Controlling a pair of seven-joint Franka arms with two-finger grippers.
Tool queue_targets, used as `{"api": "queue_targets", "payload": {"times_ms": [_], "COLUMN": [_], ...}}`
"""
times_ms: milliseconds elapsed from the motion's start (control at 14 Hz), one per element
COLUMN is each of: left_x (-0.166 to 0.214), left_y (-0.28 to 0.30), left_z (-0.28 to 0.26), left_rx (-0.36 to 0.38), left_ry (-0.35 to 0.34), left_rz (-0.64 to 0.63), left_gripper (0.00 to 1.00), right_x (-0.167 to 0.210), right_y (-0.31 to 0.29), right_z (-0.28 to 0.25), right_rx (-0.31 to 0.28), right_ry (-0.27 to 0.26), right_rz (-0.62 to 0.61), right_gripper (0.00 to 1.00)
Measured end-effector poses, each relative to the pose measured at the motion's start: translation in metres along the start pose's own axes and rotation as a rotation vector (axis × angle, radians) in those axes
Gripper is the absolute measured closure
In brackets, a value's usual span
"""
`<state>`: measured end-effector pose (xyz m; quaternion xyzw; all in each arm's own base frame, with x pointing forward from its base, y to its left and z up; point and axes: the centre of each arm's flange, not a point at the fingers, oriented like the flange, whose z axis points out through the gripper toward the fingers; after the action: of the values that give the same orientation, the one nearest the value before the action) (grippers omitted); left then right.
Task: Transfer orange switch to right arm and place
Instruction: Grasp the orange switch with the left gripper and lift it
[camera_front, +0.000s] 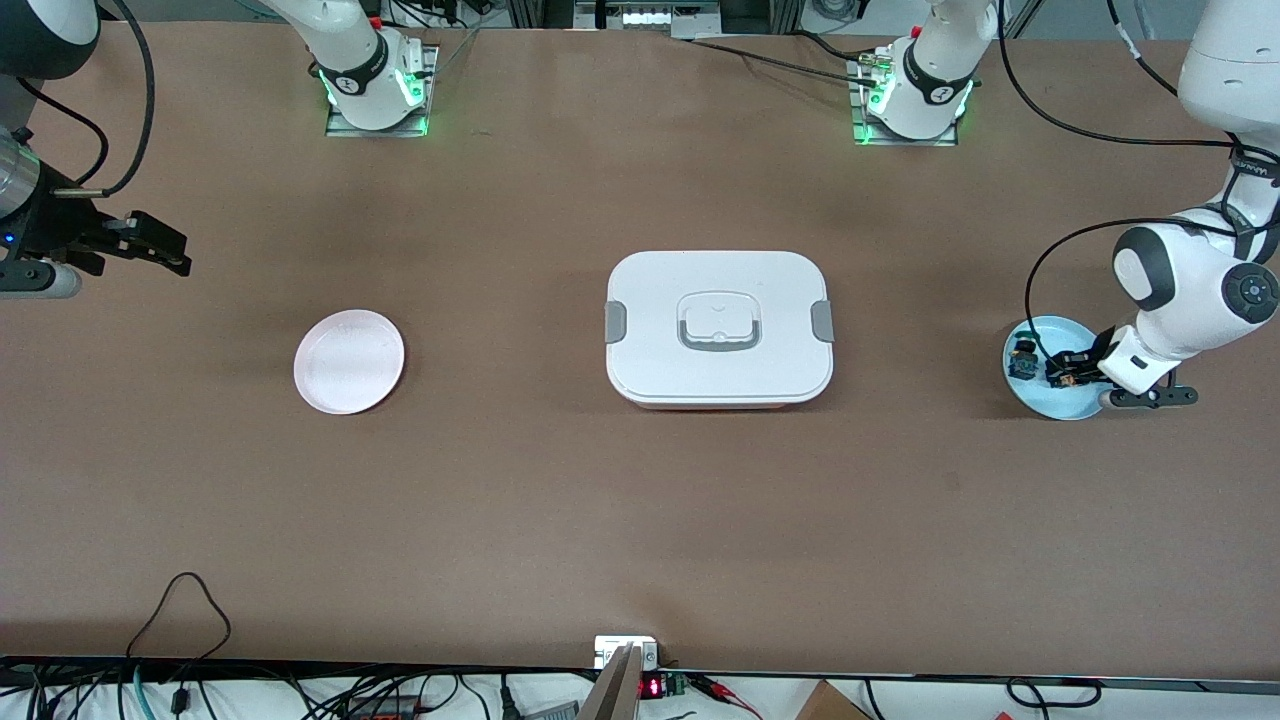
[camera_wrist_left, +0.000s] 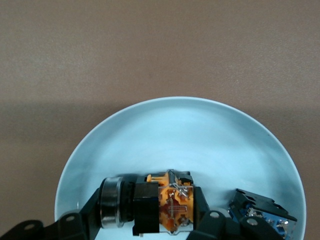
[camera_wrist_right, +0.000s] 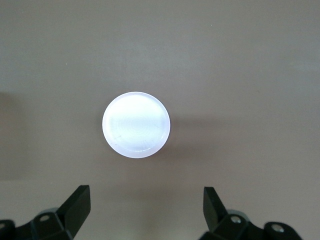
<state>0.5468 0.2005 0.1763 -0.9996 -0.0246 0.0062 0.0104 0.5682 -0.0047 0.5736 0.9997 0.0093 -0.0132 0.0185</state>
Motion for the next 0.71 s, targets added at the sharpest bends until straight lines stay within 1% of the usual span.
{"api": "queue_targets", "payload": {"times_ms": [142,356,498,570,712], "left_x": [0.008,0.031,0.047,0.053,0.060], "left_y": [0.004,0.005,0.011,0.017,0.038], "left_z": [-0.014,-0.067,-0.104,-0.119,-0.147], "left_rx": [0.000,-0.012,-0.033,-0.050,-0.100], "left_ry": [0.014,-0.025,-0.070,-0.105,-0.180], "left_rz": [0.035,0.169,0.235,0.275,0.413], "left_gripper": [0.28,0.28,0.28,0.28,0.28], "right_x": [0.000,0.000,0.000,0.000,0.000], "right_y": [0.000,0.000,0.002,0.003,0.003], "right_z": [0.000,0.000,0.000,0.000,0.000], "right_rx": [0.000,0.000,0.000,0.000,0.000], "right_ry": [0.000,0.000,-0.001,-0.001,-0.001], "right_rz": [0.000,0.000,0.003,0.006,0.005], "right_gripper": [0.00,0.00,0.00,0.00,0.00]}}
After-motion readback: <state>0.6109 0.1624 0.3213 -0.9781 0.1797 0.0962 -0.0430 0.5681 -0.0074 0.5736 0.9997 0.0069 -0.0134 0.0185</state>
